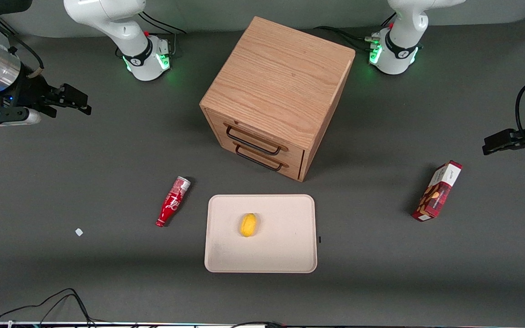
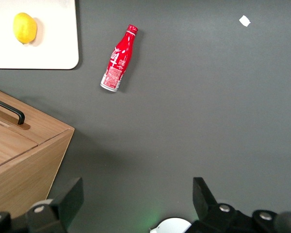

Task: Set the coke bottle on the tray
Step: 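Move the right gripper down toward the red Coca-Cola bottle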

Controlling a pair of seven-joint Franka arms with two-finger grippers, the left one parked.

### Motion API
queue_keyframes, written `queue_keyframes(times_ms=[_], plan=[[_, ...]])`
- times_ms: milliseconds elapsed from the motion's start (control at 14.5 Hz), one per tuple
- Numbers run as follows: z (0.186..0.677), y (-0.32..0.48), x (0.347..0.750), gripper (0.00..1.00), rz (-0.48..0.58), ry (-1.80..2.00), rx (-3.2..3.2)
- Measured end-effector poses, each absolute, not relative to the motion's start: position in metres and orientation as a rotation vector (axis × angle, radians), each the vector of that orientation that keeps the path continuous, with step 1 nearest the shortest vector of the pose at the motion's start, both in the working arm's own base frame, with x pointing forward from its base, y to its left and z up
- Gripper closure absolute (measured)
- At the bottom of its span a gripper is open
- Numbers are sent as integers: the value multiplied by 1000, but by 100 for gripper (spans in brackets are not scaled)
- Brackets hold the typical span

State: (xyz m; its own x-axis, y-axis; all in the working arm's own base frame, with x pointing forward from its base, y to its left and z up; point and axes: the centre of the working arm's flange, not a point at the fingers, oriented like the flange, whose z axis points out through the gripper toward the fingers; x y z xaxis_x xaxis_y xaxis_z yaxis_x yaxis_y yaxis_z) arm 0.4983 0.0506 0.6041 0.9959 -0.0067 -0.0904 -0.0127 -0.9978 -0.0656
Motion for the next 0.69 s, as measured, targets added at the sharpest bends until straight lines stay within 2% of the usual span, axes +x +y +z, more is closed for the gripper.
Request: queue_keyframes(times_ms=[344,688], plan=[[603,38,500,0,168,51,-3073],[593,42,524,0,196,49,-3081]])
